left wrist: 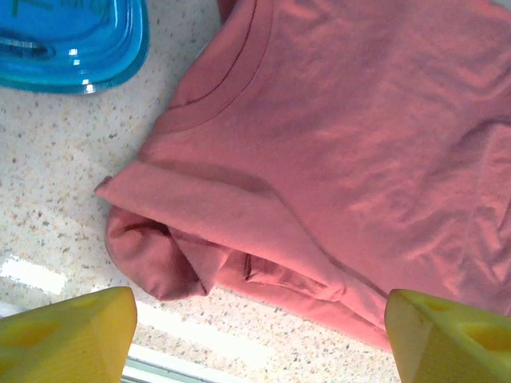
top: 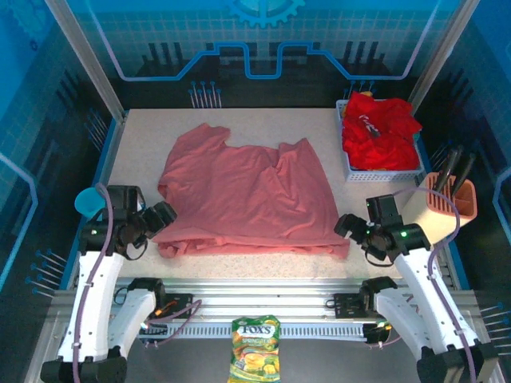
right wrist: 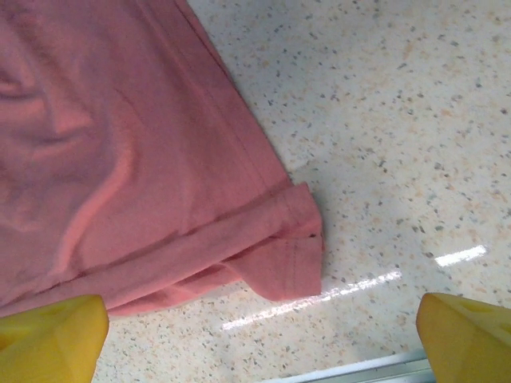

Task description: Fold and stack the t-shirts

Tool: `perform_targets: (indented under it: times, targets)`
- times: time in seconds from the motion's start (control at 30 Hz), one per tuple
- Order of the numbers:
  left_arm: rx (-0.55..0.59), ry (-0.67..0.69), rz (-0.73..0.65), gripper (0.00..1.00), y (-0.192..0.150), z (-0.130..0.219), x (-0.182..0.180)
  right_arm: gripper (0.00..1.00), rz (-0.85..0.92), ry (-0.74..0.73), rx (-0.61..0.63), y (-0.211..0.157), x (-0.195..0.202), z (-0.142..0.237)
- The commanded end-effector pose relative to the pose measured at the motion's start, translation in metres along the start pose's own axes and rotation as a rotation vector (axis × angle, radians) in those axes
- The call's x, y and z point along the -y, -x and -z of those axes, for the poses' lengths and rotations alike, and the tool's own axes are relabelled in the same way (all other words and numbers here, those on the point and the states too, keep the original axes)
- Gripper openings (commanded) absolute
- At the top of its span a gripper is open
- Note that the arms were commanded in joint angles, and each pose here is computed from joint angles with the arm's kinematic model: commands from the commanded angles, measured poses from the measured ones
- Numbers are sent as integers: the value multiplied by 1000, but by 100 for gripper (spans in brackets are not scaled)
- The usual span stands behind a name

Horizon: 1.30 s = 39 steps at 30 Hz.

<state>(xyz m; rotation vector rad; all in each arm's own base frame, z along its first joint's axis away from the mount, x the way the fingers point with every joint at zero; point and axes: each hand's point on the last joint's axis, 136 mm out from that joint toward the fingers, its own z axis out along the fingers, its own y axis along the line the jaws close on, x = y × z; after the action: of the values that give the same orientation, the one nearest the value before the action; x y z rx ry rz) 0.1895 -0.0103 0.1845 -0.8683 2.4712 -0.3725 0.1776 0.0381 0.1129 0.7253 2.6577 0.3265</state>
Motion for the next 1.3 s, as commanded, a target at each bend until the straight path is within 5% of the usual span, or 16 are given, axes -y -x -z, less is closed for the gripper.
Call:
perform_targets:
  times: [0.0,0.3,0.7,1.0,1.27]
  targets:
    - [9,-8,-59,81,8,12,9,100,26,30,12,11,-10,-3]
    - [108,-224,-133,77,50,15,68,99,196,181,66,38,-57,-2]
    - [217,-350,-214,82,133,-45,134,94,512,225,247,127,-155,-10]
    - [203,-373,-263,81,186,-102,173,76,544,167,185,198,-217,-74]
    - [147,-385,-230,79,194,-134,183,60,500,101,107,238,-243,-150]
